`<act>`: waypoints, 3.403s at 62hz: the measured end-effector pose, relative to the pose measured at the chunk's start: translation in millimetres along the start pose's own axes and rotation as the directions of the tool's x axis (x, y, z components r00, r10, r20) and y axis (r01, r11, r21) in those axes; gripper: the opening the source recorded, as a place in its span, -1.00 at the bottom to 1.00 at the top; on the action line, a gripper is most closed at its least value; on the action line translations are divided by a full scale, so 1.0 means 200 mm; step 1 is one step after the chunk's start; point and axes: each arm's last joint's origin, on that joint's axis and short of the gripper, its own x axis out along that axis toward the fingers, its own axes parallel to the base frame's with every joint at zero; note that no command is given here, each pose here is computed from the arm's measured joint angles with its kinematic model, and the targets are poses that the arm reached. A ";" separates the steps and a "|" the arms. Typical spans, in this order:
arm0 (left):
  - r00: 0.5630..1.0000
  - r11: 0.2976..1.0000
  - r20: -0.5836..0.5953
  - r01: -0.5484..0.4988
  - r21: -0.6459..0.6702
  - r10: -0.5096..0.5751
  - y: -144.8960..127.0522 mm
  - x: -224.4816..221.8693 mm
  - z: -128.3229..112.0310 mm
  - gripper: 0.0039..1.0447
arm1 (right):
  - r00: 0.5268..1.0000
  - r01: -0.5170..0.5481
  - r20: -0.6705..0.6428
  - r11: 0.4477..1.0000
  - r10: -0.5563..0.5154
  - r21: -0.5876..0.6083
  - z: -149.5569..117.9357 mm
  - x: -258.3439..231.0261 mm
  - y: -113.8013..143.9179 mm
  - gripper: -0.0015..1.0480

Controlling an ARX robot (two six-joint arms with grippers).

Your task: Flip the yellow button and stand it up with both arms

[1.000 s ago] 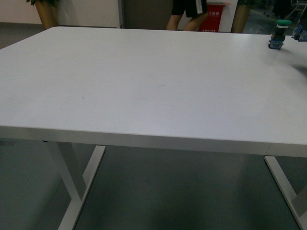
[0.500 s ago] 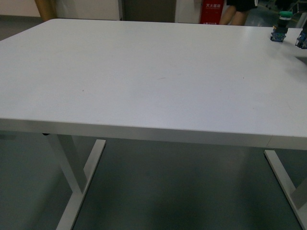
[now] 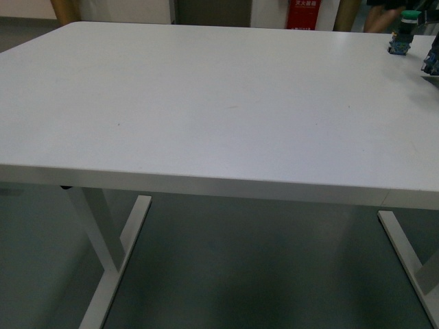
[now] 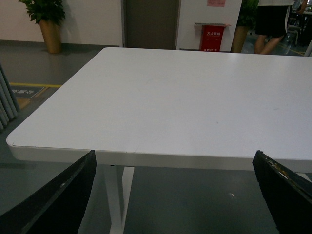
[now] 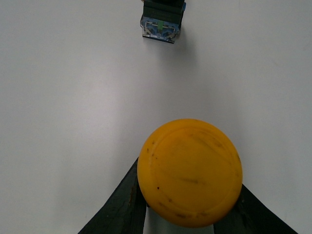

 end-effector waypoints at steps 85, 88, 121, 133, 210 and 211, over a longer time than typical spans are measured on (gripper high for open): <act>1.000 1.000 0.000 0.000 0.000 0.000 0.00 0.00 0.00 0.89 | 1.000 -0.019 -0.011 0.999 0.019 0.043 -0.04 0.04 0.03 0.87; 1.000 1.000 0.000 0.000 0.000 0.000 0.00 0.00 0.00 0.89 | 1.000 -0.019 -0.010 0.999 0.019 0.042 -0.04 0.03 0.03 0.87; 1.000 1.000 0.000 0.000 0.000 0.000 0.00 0.00 0.00 0.89 | 0.988 -0.101 0.120 0.995 0.099 0.008 0.08 -0.31 -0.01 0.87; 1.000 1.000 0.000 0.000 0.000 0.000 0.00 0.00 0.00 0.89 | 0.958 -0.196 0.215 0.980 0.188 0.015 0.07 -0.67 -0.07 0.87; 1.000 1.000 0.000 0.000 0.000 0.000 0.00 0.00 0.00 0.89 | 0.789 -0.123 0.609 0.992 0.081 0.028 -1.31 -1.48 0.17 -0.93; 1.000 1.000 0.000 0.000 0.000 0.000 0.00 0.00 0.00 0.89 | 0.789 -0.122 0.609 0.992 0.080 0.028 -1.32 -1.48 0.17 -0.93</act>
